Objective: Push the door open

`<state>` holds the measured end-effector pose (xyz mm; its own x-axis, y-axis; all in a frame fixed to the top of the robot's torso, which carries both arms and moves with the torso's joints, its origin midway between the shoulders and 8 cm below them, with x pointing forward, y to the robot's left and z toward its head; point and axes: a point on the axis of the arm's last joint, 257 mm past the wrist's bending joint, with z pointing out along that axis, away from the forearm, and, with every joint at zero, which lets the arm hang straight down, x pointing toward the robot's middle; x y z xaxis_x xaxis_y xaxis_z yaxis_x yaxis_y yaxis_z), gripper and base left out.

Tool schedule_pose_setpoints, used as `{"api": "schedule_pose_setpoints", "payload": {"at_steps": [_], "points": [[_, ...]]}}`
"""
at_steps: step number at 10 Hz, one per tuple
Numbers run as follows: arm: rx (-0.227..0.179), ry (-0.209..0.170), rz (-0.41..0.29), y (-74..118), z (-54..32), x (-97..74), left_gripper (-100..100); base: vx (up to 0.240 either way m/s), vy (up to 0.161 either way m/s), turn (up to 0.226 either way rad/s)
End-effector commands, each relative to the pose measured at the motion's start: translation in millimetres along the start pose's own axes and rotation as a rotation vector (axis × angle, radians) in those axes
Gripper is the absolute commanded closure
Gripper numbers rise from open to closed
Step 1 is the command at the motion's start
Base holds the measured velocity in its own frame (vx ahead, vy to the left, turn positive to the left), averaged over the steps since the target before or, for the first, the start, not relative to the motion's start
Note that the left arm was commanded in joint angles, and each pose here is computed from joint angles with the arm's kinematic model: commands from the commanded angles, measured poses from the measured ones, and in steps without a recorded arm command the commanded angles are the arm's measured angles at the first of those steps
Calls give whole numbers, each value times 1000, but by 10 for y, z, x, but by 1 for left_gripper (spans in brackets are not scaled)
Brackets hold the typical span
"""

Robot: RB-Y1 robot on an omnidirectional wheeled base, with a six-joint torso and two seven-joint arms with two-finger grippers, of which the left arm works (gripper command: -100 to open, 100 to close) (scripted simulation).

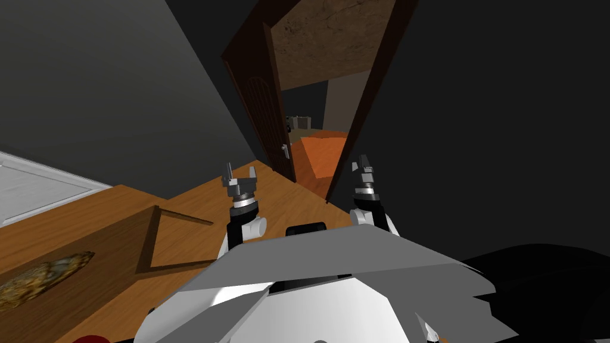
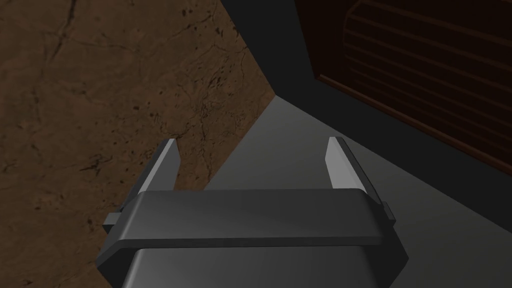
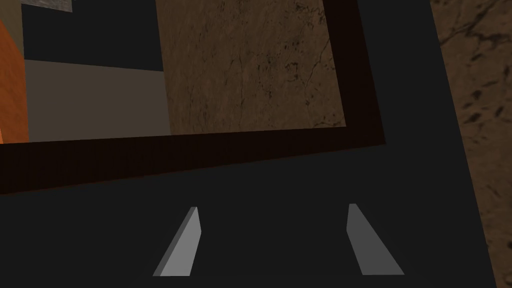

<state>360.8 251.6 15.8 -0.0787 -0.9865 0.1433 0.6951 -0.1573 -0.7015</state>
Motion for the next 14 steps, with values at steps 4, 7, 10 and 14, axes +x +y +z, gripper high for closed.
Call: {"api": "schedule_pose_setpoints", "payload": {"at_steps": [4,7,10,14], "points": [[-53,29,-27,354,2,108,-100,106,63,-23],[-98,54,-46,636,-4,202,-100,111,78,-33],[-136,75,-61,866,-14,286,-100,102,81,-24],[-189,105,-80,1186,-35,414,-100,100,79,-28]]}}
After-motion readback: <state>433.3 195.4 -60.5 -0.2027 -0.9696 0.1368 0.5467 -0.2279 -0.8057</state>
